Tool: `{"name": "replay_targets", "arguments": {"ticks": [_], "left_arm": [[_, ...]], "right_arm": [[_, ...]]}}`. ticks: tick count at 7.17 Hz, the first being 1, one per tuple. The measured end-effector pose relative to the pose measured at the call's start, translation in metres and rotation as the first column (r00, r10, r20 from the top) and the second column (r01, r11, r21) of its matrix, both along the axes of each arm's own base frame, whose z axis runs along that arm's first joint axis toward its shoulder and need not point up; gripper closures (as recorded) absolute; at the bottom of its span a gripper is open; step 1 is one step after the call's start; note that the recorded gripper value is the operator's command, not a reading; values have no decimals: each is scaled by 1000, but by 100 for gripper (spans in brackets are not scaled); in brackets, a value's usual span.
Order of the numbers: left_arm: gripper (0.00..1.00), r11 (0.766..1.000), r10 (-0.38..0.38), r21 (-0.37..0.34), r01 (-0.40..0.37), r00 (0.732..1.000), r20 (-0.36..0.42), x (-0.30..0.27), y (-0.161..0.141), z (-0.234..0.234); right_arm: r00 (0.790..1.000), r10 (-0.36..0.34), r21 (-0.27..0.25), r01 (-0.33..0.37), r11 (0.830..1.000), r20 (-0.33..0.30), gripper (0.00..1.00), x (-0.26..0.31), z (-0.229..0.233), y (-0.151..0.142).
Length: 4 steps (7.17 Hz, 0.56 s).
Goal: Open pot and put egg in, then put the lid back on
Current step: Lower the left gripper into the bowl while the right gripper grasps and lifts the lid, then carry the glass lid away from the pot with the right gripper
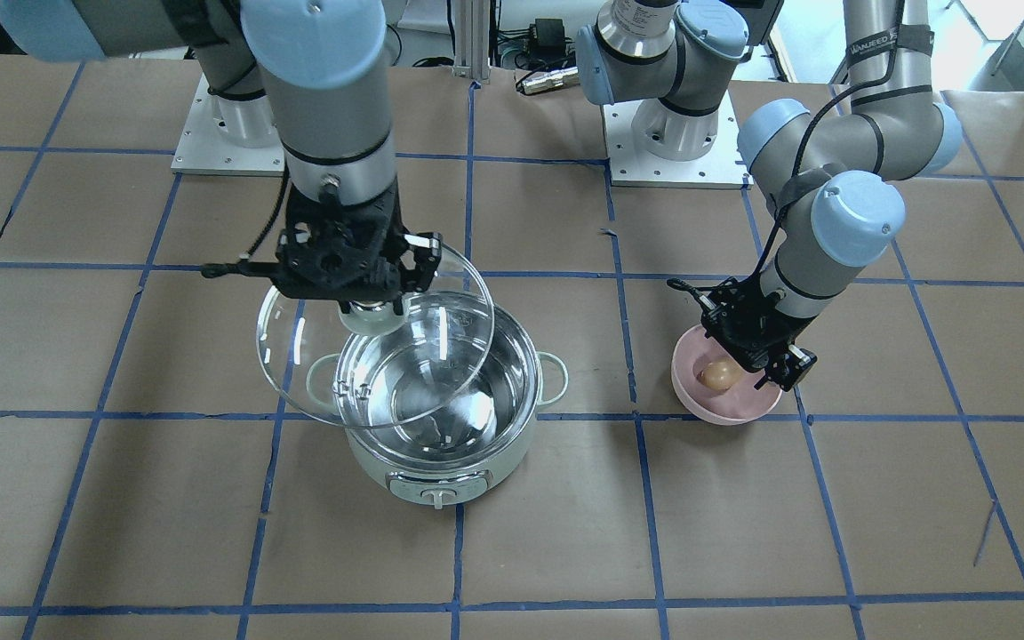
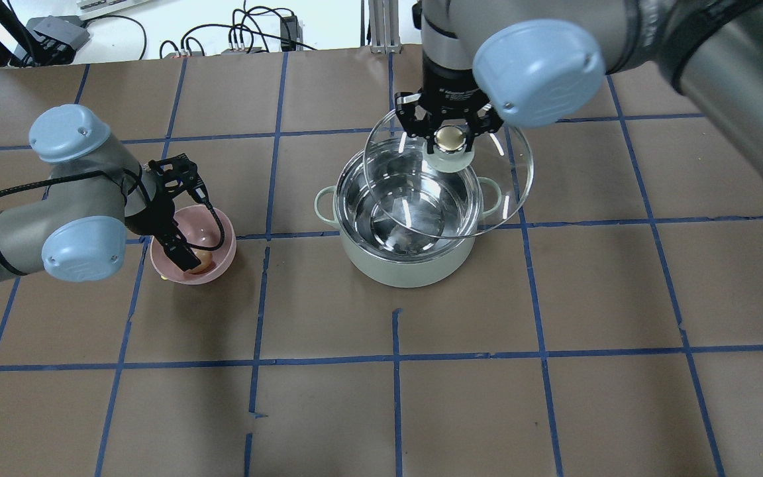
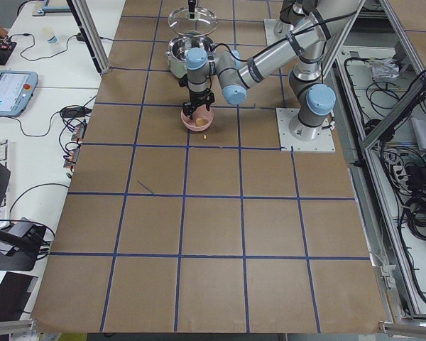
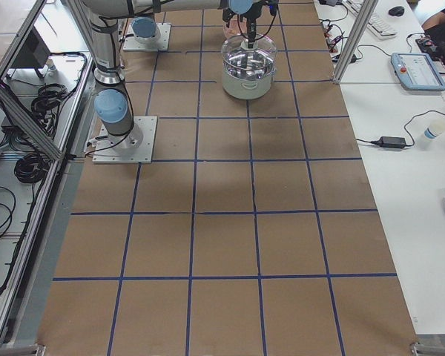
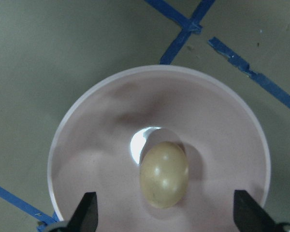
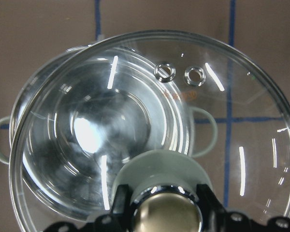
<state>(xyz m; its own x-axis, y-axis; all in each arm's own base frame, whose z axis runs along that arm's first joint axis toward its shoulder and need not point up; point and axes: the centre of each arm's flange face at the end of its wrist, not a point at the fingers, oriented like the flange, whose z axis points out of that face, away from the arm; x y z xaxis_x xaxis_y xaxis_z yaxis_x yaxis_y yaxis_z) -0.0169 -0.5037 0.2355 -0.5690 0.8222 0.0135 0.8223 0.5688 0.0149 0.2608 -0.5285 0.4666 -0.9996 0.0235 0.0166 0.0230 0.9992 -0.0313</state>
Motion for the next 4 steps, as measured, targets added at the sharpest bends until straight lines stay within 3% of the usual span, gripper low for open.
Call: {"name": "replay_targets", "arguments": {"ticks": [2,4], "left_arm": [[1,999,-27,22,27,1000,-6,-1,1,-13],[2,999,-46,-1,46,999,-16,-1,-5,-22]], "right_arm": [[1000,29,73,-28,997,-9,98,-88,37,19],[998,58,93,-59,994,9,98,-139,45,31]]}}
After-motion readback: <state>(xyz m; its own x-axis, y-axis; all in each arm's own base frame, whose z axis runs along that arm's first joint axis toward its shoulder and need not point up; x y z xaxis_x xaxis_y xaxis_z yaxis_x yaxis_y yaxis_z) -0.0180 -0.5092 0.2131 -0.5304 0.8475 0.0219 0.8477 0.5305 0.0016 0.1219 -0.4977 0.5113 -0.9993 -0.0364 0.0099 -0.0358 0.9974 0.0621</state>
